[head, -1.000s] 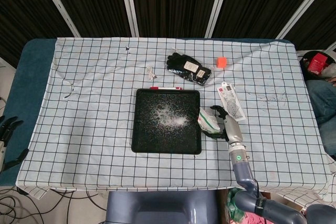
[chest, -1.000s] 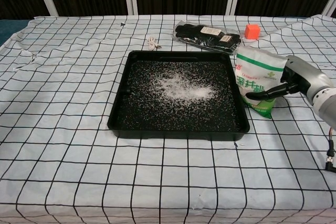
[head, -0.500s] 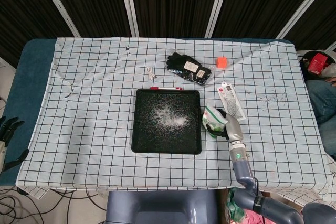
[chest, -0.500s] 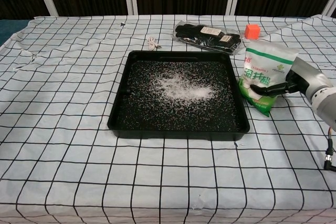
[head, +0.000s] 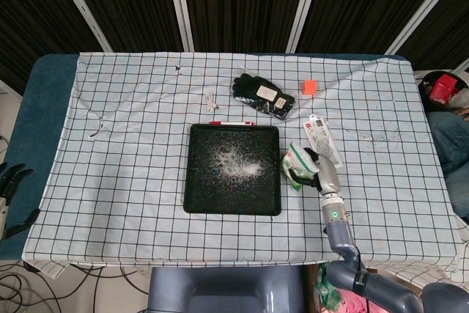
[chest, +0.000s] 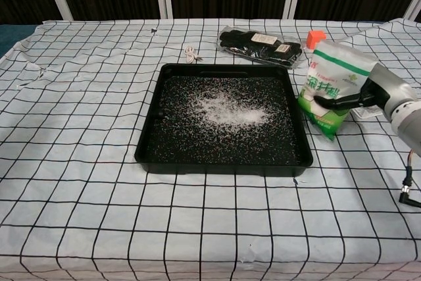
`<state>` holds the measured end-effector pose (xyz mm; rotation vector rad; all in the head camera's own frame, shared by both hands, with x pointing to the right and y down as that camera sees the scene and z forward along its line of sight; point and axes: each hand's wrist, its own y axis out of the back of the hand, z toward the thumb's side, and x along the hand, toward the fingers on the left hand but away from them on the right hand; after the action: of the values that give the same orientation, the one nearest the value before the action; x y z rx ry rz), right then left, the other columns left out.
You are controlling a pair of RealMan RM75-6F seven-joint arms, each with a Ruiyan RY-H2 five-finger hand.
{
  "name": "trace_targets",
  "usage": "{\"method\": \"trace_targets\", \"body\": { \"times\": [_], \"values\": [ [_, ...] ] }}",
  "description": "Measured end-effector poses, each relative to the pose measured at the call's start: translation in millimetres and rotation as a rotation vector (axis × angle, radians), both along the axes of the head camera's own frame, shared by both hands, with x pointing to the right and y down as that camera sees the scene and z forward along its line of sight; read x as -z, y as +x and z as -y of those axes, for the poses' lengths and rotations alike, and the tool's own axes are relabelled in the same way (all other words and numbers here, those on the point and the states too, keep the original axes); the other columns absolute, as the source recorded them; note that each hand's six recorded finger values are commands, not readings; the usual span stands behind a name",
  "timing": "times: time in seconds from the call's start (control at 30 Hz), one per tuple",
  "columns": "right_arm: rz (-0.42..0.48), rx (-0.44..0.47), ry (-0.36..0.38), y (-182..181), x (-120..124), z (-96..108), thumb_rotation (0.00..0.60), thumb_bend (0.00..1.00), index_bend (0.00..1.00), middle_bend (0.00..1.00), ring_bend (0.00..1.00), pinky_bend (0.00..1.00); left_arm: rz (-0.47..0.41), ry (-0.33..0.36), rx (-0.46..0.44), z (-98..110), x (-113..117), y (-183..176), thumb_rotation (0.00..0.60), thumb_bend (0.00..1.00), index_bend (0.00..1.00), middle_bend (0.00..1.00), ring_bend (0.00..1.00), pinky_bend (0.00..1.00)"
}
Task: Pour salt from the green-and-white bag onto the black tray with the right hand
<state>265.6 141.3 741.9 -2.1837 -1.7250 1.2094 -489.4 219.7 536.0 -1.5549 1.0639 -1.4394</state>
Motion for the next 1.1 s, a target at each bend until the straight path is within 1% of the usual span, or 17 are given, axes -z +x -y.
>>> {"method": "trace_targets", "body": {
  "times": [0.23,0.37,0.53,0.73,0.83,1.0,1.1],
  "values": [
    [-0.022,0.026,0.037,14.2,11.4,11.7,0.600,0.36,0.47,0.42,0.47,0.43,0.000,0.001,-0.001,-0.3,0.8,0.4,0.600,0.26,0.18,0.12,0.00,0.06],
    [-0.069,0.083,0.062,26.7,22.6,22.9,0.600,0.36,0.47,0.42,0.47,0.43,-0.002,0.011,0.003,0.3,2.8,-0.2,0.600,0.26,0.18,0.12,0.00,0.06],
    [-0.181,0.248,0.069,44.2,47.8,44.9,0.600,0.36,0.47,0.42,0.47,0.46,-0.006,0.024,0.002,0.3,4.7,0.4,0.600,0.26,0.18,0.12,0.00,0.06],
    [-0.297,0.472,0.039,37.0,75.1,62.9,0.600,0.36,0.48,0.42,0.47,0.46,-0.009,0.033,-0.008,0.2,4.9,3.6,0.600,0.26,0.18,0.12,0.00,0.06],
    [-0.359,0.573,0.031,27.6,80.4,70.5,0.600,0.36,0.48,0.42,0.47,0.46,-0.009,0.037,-0.014,-0.1,4.2,5.1,0.600,0.26,0.18,0.12,0.00,0.06],
    [-0.446,0.725,-0.018,10.7,83.1,83.4,0.600,0.38,0.48,0.42,0.47,0.46,-0.010,0.036,-0.012,0.6,3.2,4.6,0.600,0.26,0.18,0.12,0.00,0.06],
    [-0.489,0.791,-0.039,2.2,84.4,91.8,0.600,0.39,0.48,0.42,0.47,0.46,-0.010,0.036,-0.009,0.7,3.4,3.7,0.600,0.26,0.18,0.12,0.00,0.06]
  ]
}}
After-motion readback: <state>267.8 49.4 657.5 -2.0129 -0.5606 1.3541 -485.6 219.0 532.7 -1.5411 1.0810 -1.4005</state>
